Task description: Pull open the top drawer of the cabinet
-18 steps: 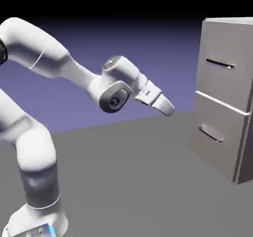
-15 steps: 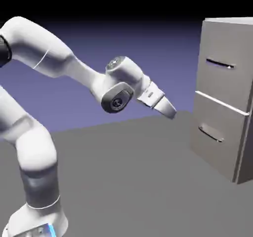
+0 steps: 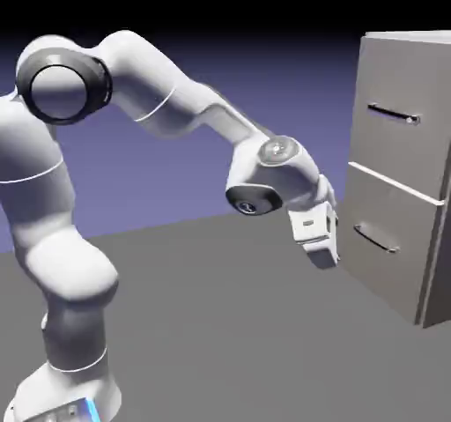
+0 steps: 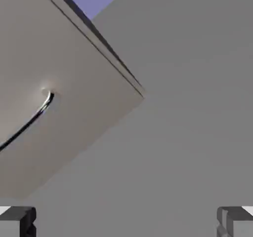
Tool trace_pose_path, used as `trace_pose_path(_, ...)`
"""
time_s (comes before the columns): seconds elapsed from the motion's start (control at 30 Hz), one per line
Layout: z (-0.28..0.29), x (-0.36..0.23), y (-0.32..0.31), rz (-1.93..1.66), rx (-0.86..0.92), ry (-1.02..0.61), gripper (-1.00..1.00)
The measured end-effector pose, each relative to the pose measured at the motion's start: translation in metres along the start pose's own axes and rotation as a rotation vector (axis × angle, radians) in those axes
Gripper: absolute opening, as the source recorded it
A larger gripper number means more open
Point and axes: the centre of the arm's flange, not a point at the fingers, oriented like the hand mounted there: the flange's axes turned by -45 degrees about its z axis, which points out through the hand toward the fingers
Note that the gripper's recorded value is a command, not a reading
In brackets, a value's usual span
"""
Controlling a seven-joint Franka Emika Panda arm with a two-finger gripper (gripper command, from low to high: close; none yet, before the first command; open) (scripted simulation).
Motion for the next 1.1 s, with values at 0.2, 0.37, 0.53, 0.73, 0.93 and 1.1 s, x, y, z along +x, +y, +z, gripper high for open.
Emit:
trace_pose_path(0.2,0.031,0.016,0.016,0.220,-0.019,0.021,0.00)
trace_pose_path(0.37,0.049,0.029,0.022,0.375,-0.021,0.076,0.00)
trace_pose_path(0.53,0.058,0.042,0.018,0.501,0.004,0.156,0.00)
trace_pose_path(0.73,0.060,0.057,-0.005,0.611,0.082,0.271,0.00)
trace_pose_path(0.93,0.051,0.066,-0.050,0.674,0.223,0.384,0.00)
trace_pose_path(1.1,0.035,0.064,-0.105,0.691,0.387,0.455,0.00)
